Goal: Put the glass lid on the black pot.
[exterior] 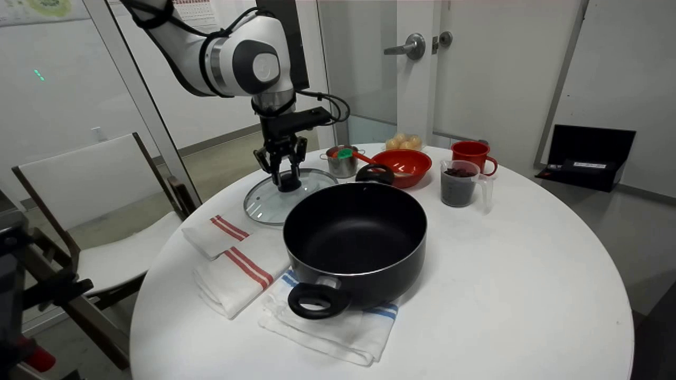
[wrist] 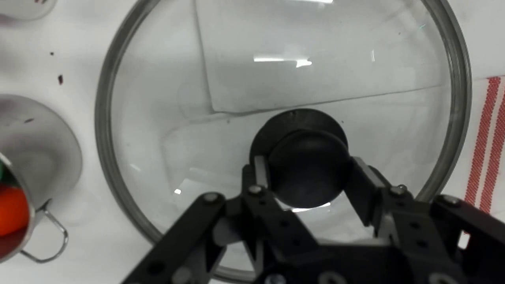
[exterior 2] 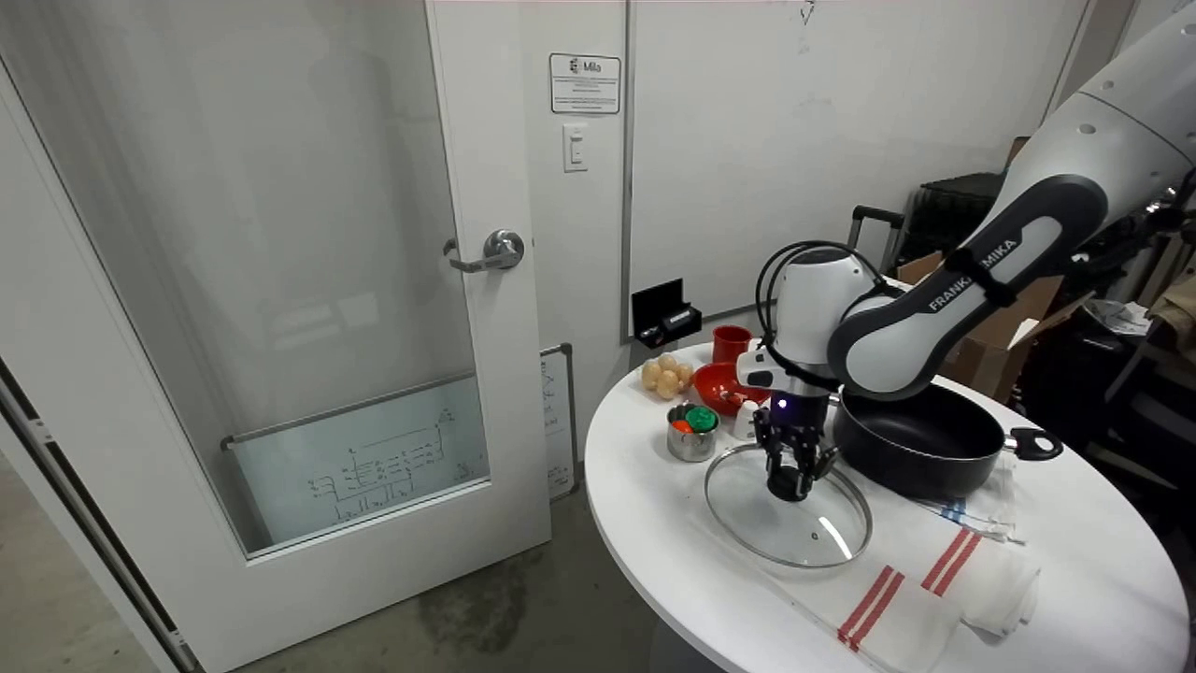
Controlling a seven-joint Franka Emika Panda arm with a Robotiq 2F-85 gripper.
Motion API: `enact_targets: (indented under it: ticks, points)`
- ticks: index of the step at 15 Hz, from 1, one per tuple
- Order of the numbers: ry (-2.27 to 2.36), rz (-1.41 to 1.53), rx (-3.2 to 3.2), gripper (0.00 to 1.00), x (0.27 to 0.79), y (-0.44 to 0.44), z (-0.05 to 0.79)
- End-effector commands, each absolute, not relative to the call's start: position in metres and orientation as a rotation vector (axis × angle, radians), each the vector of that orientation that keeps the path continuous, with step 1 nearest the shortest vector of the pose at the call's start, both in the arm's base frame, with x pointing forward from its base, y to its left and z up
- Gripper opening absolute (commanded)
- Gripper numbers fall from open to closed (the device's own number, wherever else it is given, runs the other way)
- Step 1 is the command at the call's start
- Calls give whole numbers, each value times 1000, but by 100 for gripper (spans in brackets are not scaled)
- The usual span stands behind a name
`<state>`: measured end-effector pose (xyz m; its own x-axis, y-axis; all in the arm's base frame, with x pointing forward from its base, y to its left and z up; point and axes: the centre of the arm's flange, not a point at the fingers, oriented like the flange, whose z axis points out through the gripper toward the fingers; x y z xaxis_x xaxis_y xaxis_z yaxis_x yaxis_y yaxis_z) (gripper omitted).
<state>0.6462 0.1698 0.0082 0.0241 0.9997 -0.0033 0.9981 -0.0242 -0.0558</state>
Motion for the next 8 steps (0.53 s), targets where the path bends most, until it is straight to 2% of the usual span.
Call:
enact_targets:
  ticks: [1, 8]
  points:
    - [-2219, 69, -2218, 25, 648, 172, 37]
    - [-2242, 54, -2279, 25, 660, 169, 64]
